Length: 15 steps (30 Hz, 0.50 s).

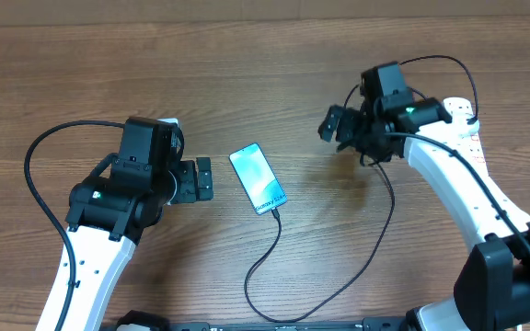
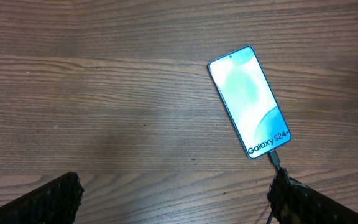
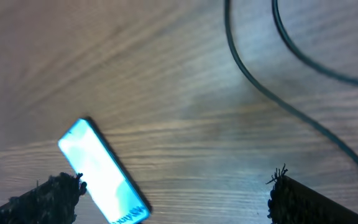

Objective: Plug charger to phone and switch on socket
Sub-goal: 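Move the right gripper over the white power strip's switch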

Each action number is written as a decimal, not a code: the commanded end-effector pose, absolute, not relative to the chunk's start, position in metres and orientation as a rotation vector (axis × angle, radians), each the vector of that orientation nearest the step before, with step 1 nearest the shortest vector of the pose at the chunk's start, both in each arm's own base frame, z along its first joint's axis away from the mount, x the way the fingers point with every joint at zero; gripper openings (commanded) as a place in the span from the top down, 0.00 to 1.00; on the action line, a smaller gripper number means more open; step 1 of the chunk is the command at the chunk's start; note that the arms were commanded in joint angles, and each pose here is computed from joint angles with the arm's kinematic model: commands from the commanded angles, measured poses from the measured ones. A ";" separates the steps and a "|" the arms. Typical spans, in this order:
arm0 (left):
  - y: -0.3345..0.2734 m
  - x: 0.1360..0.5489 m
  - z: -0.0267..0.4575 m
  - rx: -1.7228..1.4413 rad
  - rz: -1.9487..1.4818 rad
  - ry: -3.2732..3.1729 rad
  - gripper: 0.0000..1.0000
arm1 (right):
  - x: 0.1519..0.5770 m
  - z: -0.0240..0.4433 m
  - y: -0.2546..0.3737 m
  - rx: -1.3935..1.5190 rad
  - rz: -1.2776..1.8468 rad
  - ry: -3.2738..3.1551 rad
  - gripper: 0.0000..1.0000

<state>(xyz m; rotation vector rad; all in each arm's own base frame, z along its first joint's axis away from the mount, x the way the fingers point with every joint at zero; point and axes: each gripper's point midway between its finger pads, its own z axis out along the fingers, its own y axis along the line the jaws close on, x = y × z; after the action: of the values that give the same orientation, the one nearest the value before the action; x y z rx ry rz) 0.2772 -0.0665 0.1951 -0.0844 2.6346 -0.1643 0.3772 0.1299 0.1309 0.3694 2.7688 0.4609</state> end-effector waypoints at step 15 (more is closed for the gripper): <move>-0.064 0.281 0.201 -0.066 -0.143 2.616 0.00 | 0.414 0.188 0.015 0.661 0.318 2.579 0.00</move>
<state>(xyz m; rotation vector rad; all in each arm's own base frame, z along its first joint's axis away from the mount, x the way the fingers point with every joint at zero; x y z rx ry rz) 0.2772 -0.0664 0.1951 -0.0839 2.6350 -0.1641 0.4076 0.0437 0.1720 0.6135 2.6449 0.3630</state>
